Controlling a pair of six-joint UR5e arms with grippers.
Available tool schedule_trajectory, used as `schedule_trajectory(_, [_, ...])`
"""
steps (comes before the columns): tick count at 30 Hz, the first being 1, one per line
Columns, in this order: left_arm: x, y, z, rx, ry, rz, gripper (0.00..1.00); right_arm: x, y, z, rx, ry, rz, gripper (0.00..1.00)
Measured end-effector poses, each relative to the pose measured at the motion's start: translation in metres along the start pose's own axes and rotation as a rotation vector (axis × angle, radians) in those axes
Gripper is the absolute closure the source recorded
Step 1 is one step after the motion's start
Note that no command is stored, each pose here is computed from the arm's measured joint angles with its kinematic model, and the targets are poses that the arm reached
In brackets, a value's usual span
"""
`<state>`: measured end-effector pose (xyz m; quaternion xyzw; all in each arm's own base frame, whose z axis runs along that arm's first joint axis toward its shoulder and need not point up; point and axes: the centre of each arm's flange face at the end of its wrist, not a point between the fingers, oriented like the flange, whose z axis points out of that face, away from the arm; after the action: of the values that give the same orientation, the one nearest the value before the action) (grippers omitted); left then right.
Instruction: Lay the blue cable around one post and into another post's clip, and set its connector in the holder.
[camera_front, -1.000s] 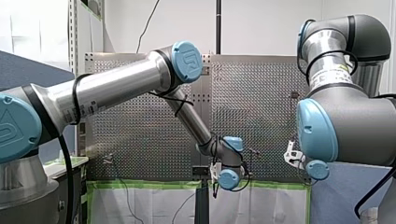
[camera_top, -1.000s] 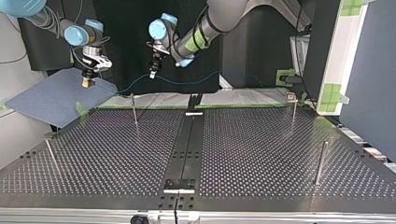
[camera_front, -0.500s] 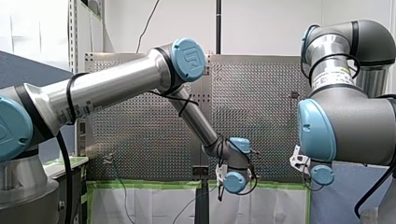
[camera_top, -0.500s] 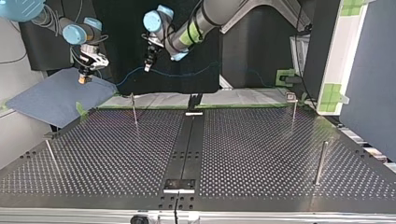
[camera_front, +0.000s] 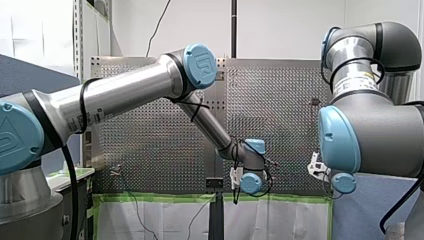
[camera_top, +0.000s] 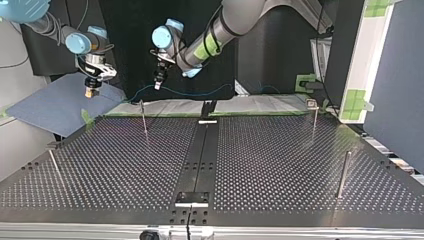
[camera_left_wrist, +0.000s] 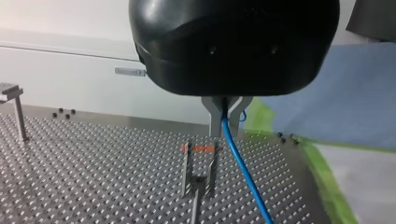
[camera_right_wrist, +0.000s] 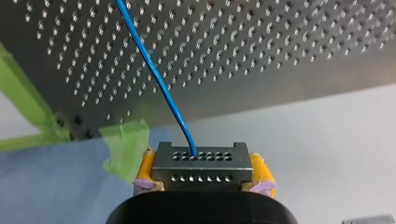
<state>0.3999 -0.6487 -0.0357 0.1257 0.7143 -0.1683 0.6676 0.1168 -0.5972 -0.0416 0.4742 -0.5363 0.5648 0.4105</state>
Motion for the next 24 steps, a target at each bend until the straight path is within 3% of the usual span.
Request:
schedule_trajectory(12, [-0.013,0.029,0.032,-0.017,-0.007,-0.015,1.00,0.007,-0.021,0.019,0.092,0.004,-0.015,1.00])
schedule_trajectory(19, [-0.020,0.034,0.042,-0.013,-0.005,-0.026,1.00,0.009,-0.025,0.022,0.108,0.005,-0.011,1.00])
schedule_trajectory(24, [-0.019,0.030,0.038,-0.001,0.014,-0.019,1.00,0.009,-0.021,0.023,0.087,0.003,0.001,1.00])
